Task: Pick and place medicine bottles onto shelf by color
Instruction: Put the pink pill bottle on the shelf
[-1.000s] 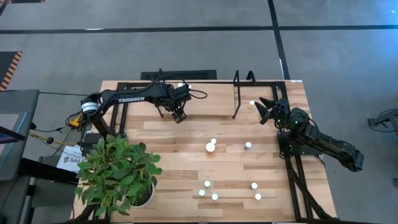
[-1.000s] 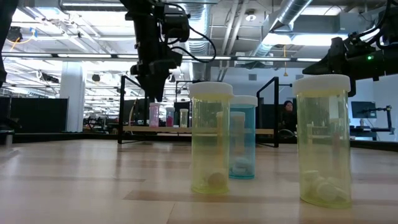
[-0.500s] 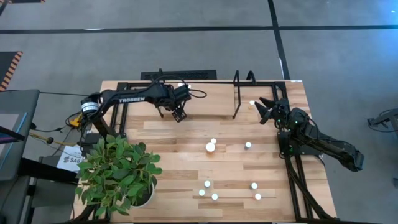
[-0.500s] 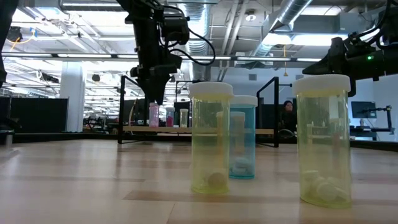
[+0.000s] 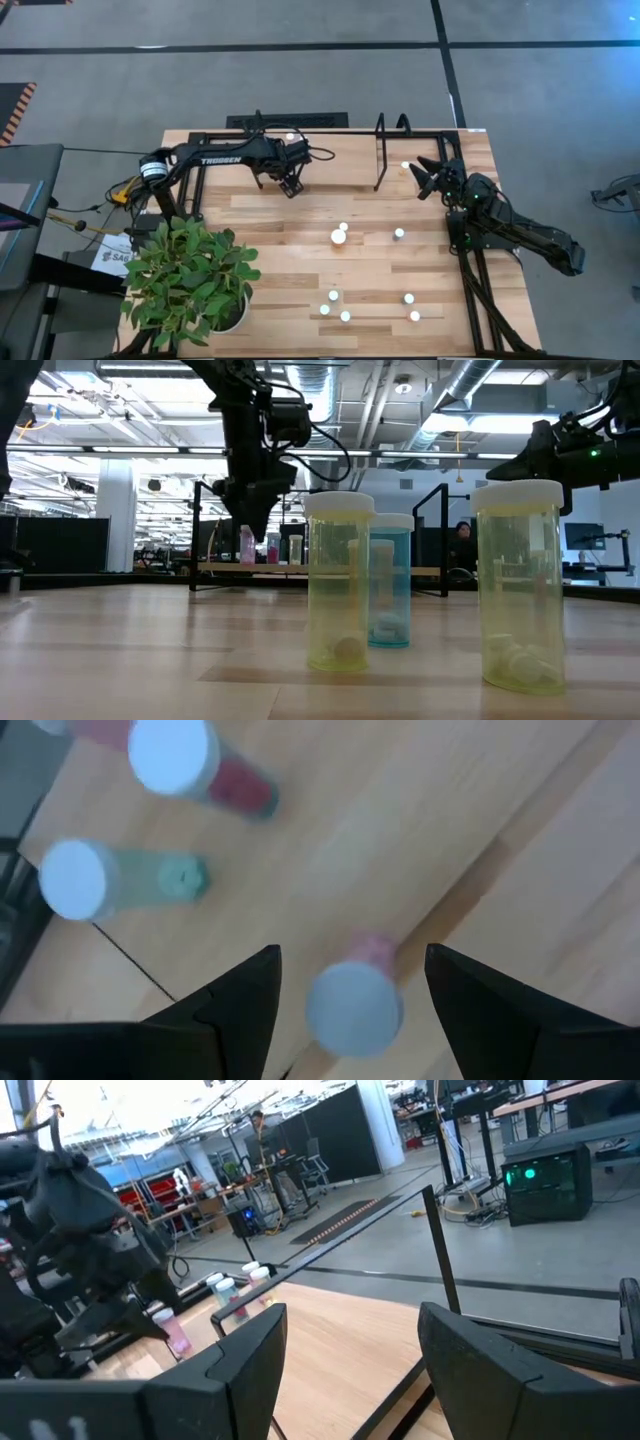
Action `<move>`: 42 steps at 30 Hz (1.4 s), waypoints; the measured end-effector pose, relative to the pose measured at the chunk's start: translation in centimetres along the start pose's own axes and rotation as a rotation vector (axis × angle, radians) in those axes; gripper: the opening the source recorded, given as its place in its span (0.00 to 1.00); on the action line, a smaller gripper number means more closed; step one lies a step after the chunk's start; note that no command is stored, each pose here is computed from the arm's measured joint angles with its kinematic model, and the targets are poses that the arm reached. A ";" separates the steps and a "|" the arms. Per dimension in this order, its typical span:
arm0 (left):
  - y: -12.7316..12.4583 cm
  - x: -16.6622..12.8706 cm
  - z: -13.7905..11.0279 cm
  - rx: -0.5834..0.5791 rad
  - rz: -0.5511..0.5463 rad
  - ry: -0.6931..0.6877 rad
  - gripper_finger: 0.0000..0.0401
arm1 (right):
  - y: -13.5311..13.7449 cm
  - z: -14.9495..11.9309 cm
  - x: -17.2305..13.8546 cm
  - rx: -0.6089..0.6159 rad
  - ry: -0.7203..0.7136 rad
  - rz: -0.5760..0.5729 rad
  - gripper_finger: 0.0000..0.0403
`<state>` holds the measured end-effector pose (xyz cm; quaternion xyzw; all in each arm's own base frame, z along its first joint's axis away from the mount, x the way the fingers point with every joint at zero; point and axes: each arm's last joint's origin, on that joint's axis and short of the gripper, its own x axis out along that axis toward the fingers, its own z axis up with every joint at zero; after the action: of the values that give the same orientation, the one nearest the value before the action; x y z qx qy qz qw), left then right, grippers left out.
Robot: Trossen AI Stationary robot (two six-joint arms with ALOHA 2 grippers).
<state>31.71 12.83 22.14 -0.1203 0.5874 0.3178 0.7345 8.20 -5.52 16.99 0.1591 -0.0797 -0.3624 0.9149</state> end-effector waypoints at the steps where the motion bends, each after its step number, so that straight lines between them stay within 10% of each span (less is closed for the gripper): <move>1: 0.0 0.0 -0.1 0.002 0.002 0.006 0.59 | 0.0 0.0 0.0 0.001 -0.002 0.000 0.62; 42: 1.6 0.3 0.3 -0.079 0.064 -0.007 0.33 | 0.0 0.0 0.0 0.000 0.002 -0.001 0.62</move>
<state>31.04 14.35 22.23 -0.1295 0.5754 0.3644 0.7206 8.22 -5.53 16.98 0.1593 -0.0786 -0.3625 0.9149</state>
